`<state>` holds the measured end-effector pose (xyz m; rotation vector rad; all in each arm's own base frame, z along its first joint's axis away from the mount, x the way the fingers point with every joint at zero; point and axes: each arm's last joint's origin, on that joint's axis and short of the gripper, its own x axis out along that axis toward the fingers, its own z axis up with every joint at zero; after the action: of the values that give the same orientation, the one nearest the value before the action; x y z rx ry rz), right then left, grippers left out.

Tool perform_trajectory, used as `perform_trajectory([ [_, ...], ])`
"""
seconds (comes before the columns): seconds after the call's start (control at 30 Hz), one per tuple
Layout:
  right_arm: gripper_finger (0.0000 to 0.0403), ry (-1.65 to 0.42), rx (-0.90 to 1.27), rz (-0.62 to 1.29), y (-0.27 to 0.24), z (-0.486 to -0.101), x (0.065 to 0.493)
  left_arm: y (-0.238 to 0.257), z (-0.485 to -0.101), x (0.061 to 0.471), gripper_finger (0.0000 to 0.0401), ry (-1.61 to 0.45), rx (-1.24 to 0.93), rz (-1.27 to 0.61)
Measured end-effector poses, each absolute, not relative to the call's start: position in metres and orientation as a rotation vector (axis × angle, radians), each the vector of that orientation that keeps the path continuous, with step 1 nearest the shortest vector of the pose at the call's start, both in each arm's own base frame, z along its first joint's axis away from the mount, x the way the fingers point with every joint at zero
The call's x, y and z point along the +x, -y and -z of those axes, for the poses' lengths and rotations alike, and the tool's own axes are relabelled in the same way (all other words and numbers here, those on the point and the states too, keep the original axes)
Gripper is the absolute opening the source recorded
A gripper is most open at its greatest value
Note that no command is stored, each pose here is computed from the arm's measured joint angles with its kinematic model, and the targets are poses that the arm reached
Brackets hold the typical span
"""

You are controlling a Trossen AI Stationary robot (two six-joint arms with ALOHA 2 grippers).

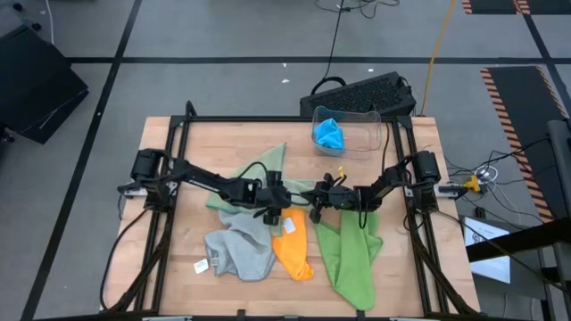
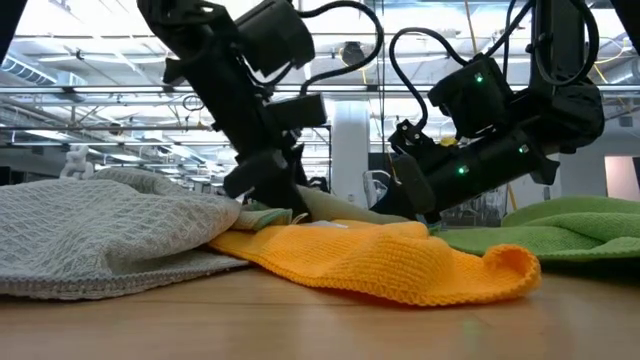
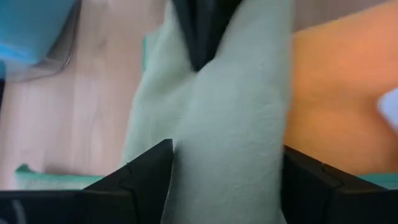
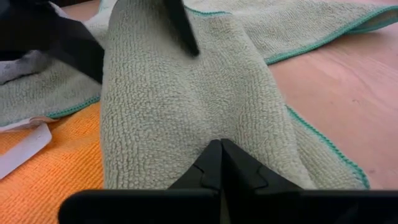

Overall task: Fold microfiber towels
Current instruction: Put the right light green microfiber towel into the transparent bin

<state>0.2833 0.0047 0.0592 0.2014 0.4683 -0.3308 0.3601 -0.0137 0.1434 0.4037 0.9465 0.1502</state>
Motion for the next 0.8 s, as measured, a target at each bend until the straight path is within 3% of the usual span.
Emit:
perform_trajectory([
  [0.27,0.0000,-0.464,0.226,0.336,-0.005,-0.059,0.283,0.002,-0.143,0.359,0.0181,-0.969,0.380,-0.172],
  [0.53,0.0000,-0.447,0.243,0.308,-0.005,-0.067,0.284,0.000,-0.142,0.358,0.0028,-0.984,0.426,-0.137],
  [0.67,0.0012,-0.416,0.252,0.293,-0.006,-0.083,0.284,-0.002,-0.143,0.357,0.0025,-0.996,0.436,-0.162],
  [0.8,0.0049,-0.396,0.279,0.342,-0.005,-0.103,0.280,-0.001,-0.147,0.355,0.0025,-1.001,0.508,-0.218],
])
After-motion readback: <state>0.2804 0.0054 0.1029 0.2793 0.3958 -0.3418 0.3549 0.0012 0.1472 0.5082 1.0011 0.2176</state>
